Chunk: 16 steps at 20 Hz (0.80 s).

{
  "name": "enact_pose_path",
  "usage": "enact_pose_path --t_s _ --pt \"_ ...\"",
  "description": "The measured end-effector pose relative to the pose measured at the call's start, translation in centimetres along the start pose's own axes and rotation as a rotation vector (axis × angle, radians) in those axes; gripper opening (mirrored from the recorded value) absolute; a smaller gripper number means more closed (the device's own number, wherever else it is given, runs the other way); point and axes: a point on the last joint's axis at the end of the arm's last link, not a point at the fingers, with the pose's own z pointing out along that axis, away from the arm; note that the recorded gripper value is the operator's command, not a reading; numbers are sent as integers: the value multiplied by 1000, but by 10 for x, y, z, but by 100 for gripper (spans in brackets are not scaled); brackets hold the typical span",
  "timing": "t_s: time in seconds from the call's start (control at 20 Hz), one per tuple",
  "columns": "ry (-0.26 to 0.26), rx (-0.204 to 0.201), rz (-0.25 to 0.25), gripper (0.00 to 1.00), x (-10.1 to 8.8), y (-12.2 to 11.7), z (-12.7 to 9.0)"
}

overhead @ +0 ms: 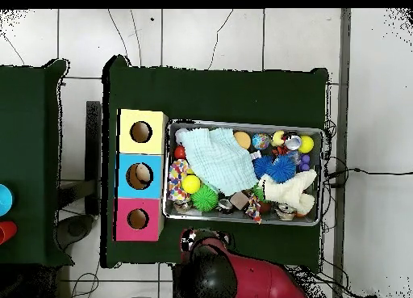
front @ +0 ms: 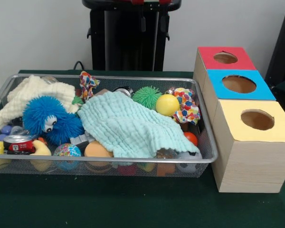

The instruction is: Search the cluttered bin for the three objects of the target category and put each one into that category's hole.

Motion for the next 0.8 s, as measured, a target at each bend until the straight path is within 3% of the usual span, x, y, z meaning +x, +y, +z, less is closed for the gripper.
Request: enact_pose_path --t_s 0.25,0.8 --pt "6 -10 -12 100 -43 -3 3" --pt "-75 -14 -38 100 -134 -3 15"
